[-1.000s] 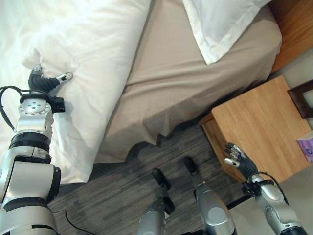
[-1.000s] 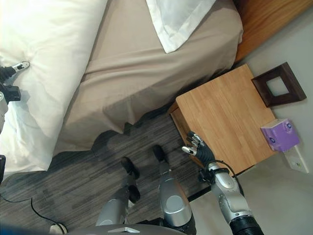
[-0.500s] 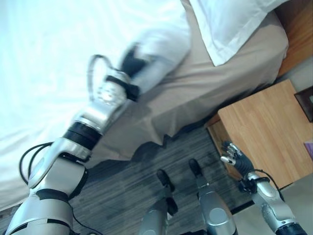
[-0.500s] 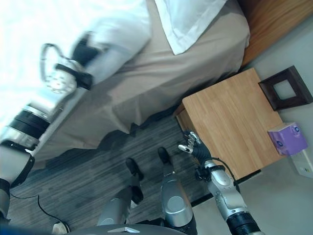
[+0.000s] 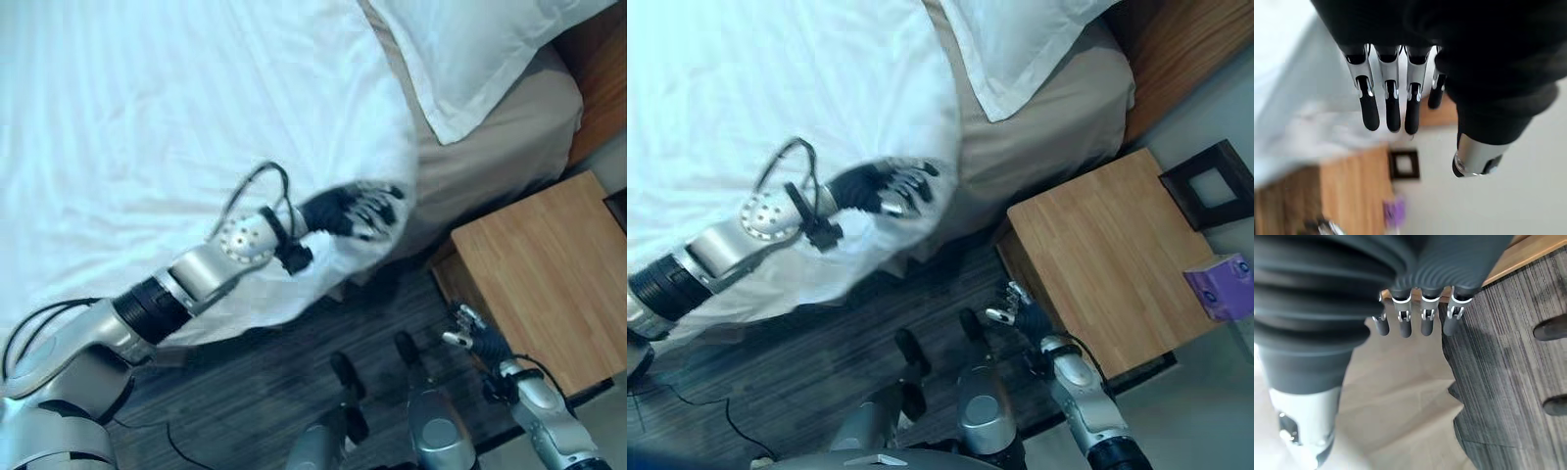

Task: Making the bed.

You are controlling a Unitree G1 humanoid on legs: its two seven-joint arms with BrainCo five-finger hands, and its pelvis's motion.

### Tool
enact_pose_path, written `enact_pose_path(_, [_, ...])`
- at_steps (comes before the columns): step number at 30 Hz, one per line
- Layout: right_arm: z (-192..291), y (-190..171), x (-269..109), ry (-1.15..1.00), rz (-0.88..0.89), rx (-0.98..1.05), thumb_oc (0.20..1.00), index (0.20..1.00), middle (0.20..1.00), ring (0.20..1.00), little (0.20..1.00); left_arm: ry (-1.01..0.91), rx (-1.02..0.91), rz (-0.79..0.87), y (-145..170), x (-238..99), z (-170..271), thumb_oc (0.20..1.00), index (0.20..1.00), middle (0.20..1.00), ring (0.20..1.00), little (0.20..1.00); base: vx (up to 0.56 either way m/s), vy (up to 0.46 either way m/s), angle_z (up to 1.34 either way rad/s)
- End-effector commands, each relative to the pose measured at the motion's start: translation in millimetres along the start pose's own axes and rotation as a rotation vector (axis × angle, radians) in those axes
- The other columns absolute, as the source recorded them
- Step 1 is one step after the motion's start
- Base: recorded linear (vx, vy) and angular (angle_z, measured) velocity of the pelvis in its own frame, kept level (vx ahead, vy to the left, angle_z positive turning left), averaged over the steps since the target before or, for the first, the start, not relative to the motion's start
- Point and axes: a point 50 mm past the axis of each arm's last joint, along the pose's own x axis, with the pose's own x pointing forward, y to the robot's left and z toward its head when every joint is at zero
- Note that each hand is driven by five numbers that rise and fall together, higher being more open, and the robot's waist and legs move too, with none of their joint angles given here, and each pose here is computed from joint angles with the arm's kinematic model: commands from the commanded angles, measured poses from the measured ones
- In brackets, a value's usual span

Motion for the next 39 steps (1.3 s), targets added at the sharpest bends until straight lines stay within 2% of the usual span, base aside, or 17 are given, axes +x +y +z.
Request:
enact_pose_path(1, [-4.8, -6.9, -18.8, 0.006, 0.009, -0.035, 1.000, 1.000, 1.000, 1.000, 1.000, -0.171, -0.052, -0.010, -2.0, 6.2, 20.8, 1.000, 1.000, 1.000, 1.000, 1.000, 0.01, -0.008, -0.04])
enact_pose_path(9, [-20.4, -8.0, -25.3, 0.043, -0.039, 0.047, 1.000, 1.000, 1.000, 1.000, 1.000, -0.314, -0.190, 0.016, -5.4, -12.2, 39.0, 1.000, 1.000, 1.000, 1.000, 1.000, 0.02, -0.037, 0.04])
enact_pose_path(11, [-3.7, -21.0, -20.9, -0.029, -0.132, 0.022, 1.000, 1.000, 1.000, 1.000, 1.000, -0.375, -0.259, 0.138, -0.5, -30.2, 37.5, 1.000, 1.000, 1.000, 1.000, 1.000, 0.02, -0.044, 0.15])
enact_pose_path(12, [-3.6, -21.0, -20.9, -0.028, -0.131, 0.020, 1.000, 1.000, 1.000, 1.000, 1.000, -0.375, -0.260, 0.140, -0.6, -30.8, 37.4, 1.000, 1.000, 1.000, 1.000, 1.000, 0.00, 0.000, 0.00])
enact_pose_path(14, [33.3, -41.9, -9.0, -0.178, -0.254, 0.002, 1.000, 1.000, 1.000, 1.000, 1.000, -0.408, -0.332, 0.281, 4.2, -53.3, 27.4, 1.000, 1.000, 1.000, 1.000, 1.000, 0.02, 0.003, 0.03])
enact_pose_path(15, [56.7, -48.1, 2.4, -0.264, -0.290, 0.001, 0.404, 0.404, 0.404, 0.404, 0.404, -0.424, -0.392, 0.354, 4.2, -62.1, 18.9, 1.000, 1.000, 1.000, 1.000, 1.000, 0.02, -0.002, 0.05])
enact_pose_path(16, [98.2, -49.7, 18.1, -0.407, -0.318, 0.011, 0.200, 0.200, 0.200, 0.200, 0.200, -0.437, -0.520, 0.484, -2.9, -75.2, 0.1, 1.000, 1.000, 1.000, 1.000, 1.000, 0.00, 0.000, 0.00])
enact_pose_path(17, [117.2, -47.6, 25.9, -0.470, -0.311, 0.037, 0.200, 0.200, 0.200, 0.200, 0.200, -0.442, -0.610, 0.564, -10.7, -80.6, -12.5, 1.000, 1.000, 1.000, 1.000, 1.000, 0.00, 0.000, 0.00])
enact_pose_path(18, [117.6, -47.3, 26.4, -0.470, -0.309, 0.036, 0.200, 0.200, 0.200, 0.200, 0.200, -0.442, -0.610, 0.566, -10.6, -81.2, -12.3, 1.000, 1.000, 1.000, 1.000, 1.000, -0.01, -0.017, 0.05])
enact_pose_path(19, [143.8, -40.1, 37.5, -0.549, -0.276, 0.083, 0.200, 0.200, 0.200, 0.200, 0.200, -0.403, -0.657, 0.637, -17.3, -88.4, -27.3, 1.000, 1.000, 1.000, 1.000, 1.000, -0.02, -0.028, 0.20])
enact_pose_path(23, [196.5, -17.7, 64.9, -0.634, -0.160, 0.195, 0.200, 0.200, 0.200, 0.200, 0.200, -0.304, -0.815, 0.808, -34.0, -106.2, -61.1, 1.000, 1.000, 1.000, 1.000, 1.000, -0.02, -0.029, 0.27])
enact_pose_path(26, [227.4, -8.0, 79.1, -0.643, -0.114, 0.165, 0.200, 0.200, 0.200, 0.200, 0.200, -0.197, -0.845, 0.860, -48.9, -124.9, -76.3, 1.000, 1.000, 1.000, 1.000, 1.000, -0.03, -0.039, 0.26])
enact_pose_path(29, [235.9, -3.4, 87.2, -0.639, -0.097, 0.169, 0.200, 0.200, 0.200, 0.200, 0.200, -0.175, -0.849, 0.869, -52.3, -132.3, -77.7, 1.000, 1.000, 1.000, 1.000, 1.000, -0.01, -0.031, 0.23])
enact_pose_path(33, [234.5, -1.3, 105.5, -0.579, -0.115, 0.270, 0.200, 0.200, 0.200, 0.200, 0.200, -0.172, -0.858, 0.894, -54.0, -138.6, -78.9, 1.000, 1.000, 1.000, 1.000, 1.000, -0.02, -0.021, 0.18])
enact_pose_path(36, [240.0, -13.7, 111.7, -0.563, -0.188, 0.322, 0.200, 0.200, 0.200, 0.200, 0.200, -0.172, -0.869, 0.923, -55.1, -139.9, -81.9, 1.000, 1.000, 1.000, 1.000, 1.000, -0.05, -0.010, 0.12])
enact_pose_path(38, [250.2, -51.4, 112.3, -0.540, -0.354, 0.430, 0.200, 0.200, 0.200, 0.200, 0.200, -0.158, -1.006, 0.974, -75.8, -137.6, -98.2, 1.000, 1.000, 1.000, 1.000, 1.000, -0.07, 0.011, 0.18])
enact_pose_path(39, [251.5, -52.4, 112.1, -0.542, -0.354, 0.429, 0.200, 0.200, 0.200, 0.200, 0.200, -0.160, -1.007, 0.973, -75.5, -137.1, -98.2, 1.000, 1.000, 1.000, 1.000, 1.000, -0.03, 0.011, 0.14])
